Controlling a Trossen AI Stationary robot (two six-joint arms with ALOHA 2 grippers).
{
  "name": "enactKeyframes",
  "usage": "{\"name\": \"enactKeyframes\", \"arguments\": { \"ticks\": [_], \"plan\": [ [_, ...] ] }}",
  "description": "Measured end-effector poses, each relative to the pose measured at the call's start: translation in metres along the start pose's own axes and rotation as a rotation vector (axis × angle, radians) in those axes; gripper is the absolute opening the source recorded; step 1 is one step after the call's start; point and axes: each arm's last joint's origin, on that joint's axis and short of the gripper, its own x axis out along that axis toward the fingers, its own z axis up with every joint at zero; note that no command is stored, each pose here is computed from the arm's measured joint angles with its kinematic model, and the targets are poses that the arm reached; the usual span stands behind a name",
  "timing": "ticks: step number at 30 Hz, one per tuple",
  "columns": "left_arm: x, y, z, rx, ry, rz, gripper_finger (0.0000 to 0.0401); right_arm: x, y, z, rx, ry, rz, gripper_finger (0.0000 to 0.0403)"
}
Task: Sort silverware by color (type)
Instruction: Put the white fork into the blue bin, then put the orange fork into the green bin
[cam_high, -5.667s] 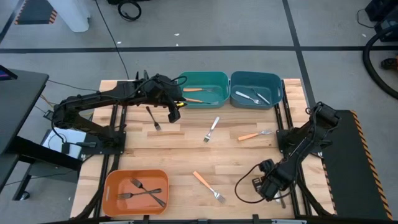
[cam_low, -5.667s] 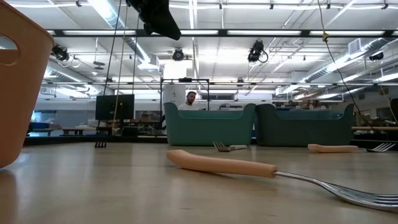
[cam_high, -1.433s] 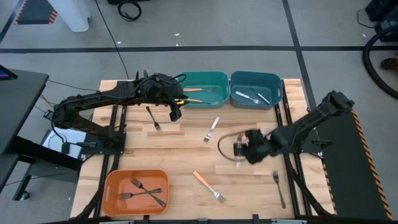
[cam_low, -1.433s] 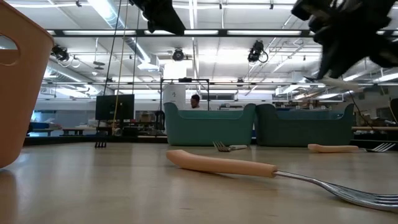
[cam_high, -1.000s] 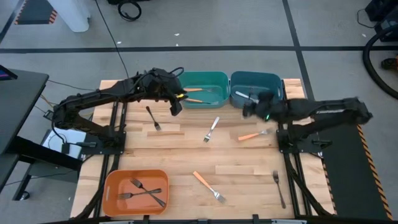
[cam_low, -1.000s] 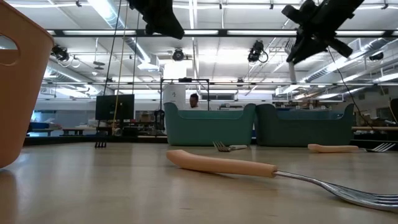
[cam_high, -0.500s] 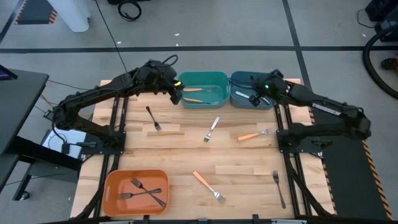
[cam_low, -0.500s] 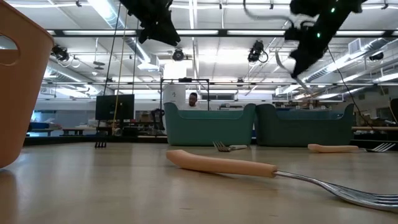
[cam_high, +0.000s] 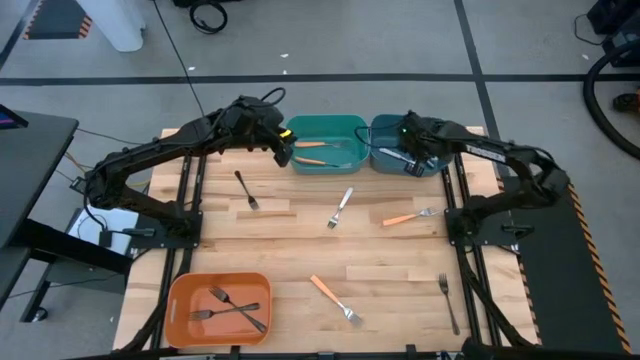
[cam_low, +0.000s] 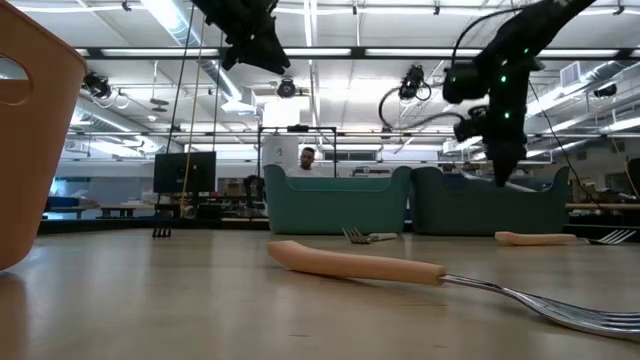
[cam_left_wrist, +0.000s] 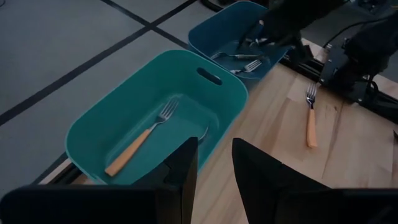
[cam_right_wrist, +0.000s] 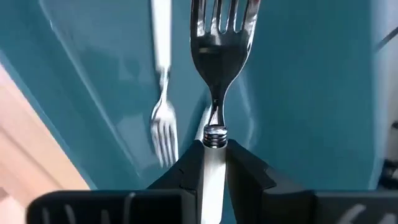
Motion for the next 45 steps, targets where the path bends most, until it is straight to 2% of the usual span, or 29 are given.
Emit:
{"name": "enactKeyframes", "arguments": {
  "ticks": [6,10,12,15,19,24,27,29,31,33,37,40,45],
  "plan": [
    [0.000,0.000,0.000,-0.006,0.000,0.002,0.0110,0.029,0.004,0.004,-0.035,0.147,-0.005,0.0097],
    [0.000,0.000,0.000,-0.027,0.000,0.003,0.0110,0.035,0.006,0.007,-0.042,0.157,-0.003,0.0111],
    [0.000,0.000,0.000,-0.027,0.000,0.002,0.0110,0.033,0.005,0.008,-0.036,0.144,-0.038,0.0113],
    [0.000,0.000,0.000,-0.027,-0.001,0.002,0.0110,0.022,0.000,0.006,-0.030,0.136,-0.134,0.0114],
    [0.007,-0.001,0.001,-0.026,-0.010,-0.002,0.0110,-0.007,-0.009,0.007,-0.015,0.103,-0.178,0.0114],
    [0.028,-0.010,0.005,-0.020,-0.077,-0.035,0.0110,-0.057,-0.022,0.009,0.154,0.022,-0.181,0.0115],
    [0.039,-0.018,0.006,-0.007,-0.114,-0.063,0.0110,-0.086,-0.028,0.007,0.303,-0.051,-0.085,0.0115],
    [0.043,-0.022,0.004,0.001,-0.106,-0.074,0.0110,-0.102,-0.030,0.005,0.393,-0.106,0.061,0.0115],
    [0.046,-0.026,0.001,0.013,-0.088,-0.081,0.0110,-0.113,-0.029,0.001,0.429,-0.149,0.232,0.0115],
    [0.046,-0.029,-0.002,0.034,-0.055,-0.081,0.0110,-0.120,-0.024,-0.005,0.400,-0.167,0.377,0.0115],
    [0.045,-0.035,-0.007,0.076,-0.025,-0.092,0.0110,-0.123,-0.008,-0.024,0.221,-0.137,0.572,0.0115],
    [0.044,-0.040,-0.008,0.091,-0.025,-0.105,0.0110,-0.114,0.006,-0.038,0.126,-0.084,0.632,0.0115],
    [0.043,-0.044,-0.011,0.101,-0.007,-0.114,0.0110,-0.089,0.033,-0.059,0.026,0.001,0.661,0.0115]
  ]
}}
